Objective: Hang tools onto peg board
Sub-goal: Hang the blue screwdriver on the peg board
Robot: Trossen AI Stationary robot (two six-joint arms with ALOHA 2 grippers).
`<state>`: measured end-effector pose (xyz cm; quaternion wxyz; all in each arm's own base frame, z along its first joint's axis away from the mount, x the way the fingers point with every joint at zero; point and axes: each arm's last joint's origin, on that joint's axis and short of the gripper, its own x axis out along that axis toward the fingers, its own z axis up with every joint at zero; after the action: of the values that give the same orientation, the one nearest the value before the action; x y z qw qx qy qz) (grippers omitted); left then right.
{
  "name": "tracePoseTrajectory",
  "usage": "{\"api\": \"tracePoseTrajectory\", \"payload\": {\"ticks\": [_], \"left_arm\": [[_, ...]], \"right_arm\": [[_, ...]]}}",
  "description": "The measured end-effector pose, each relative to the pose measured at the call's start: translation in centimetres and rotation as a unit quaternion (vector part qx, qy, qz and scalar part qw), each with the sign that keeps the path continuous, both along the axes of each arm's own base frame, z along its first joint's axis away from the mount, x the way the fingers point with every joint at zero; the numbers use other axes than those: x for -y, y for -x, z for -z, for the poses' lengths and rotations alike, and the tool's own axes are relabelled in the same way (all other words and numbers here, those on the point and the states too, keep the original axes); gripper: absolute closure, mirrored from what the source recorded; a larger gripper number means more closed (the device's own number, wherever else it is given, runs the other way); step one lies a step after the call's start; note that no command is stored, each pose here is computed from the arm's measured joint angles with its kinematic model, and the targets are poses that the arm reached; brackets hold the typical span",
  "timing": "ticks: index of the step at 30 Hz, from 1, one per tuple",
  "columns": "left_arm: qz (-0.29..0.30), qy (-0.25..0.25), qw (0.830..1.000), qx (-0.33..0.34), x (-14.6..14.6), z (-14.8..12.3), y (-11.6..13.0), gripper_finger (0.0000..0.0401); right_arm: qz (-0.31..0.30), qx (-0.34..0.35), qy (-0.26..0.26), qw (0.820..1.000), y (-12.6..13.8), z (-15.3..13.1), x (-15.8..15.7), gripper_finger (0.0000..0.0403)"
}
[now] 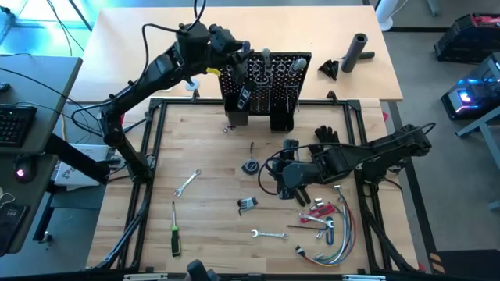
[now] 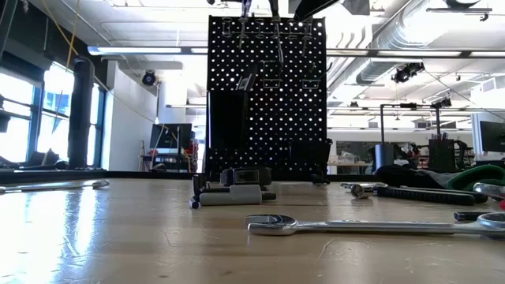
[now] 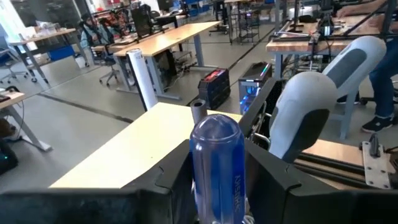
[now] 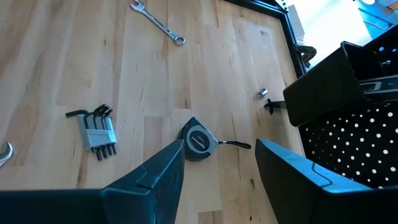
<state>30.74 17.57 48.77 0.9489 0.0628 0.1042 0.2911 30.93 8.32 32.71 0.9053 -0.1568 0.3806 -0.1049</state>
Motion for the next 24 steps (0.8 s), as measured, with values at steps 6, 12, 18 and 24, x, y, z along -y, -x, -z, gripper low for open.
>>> {"api": "tracePoseTrajectory", "payload": {"ticks": [6, 12, 18, 24], "left_arm": [[0.001, 0.003, 1.0, 0.003, 0.1, -0.1, 0.0, 0.0276], [0.003, 0.003, 1.0, 0.002, 0.1, -0.1, 0.1, 0.0256], [0.008, 0.001, 1.0, 0.008, 0.8, -0.7, 0.7, 0.021], [0.011, -0.011, 1.0, 0.027, 2.2, -2.3, 2.3, 0.017]], "right_arm": [[0.003, 0.001, -0.003, 1.0, 0.0, 0.0, 0.0, 0.0208], [0.003, 0.001, -0.003, 1.0, 0.0, 0.0, 0.0, 0.0208], [0.003, 0.001, -0.003, 1.0, 0.0, 0.0, 0.0, 0.0208], [-0.002, 0.002, 0.002, 1.0, 0.0, 0.0, 0.0, 0.0208]]}}
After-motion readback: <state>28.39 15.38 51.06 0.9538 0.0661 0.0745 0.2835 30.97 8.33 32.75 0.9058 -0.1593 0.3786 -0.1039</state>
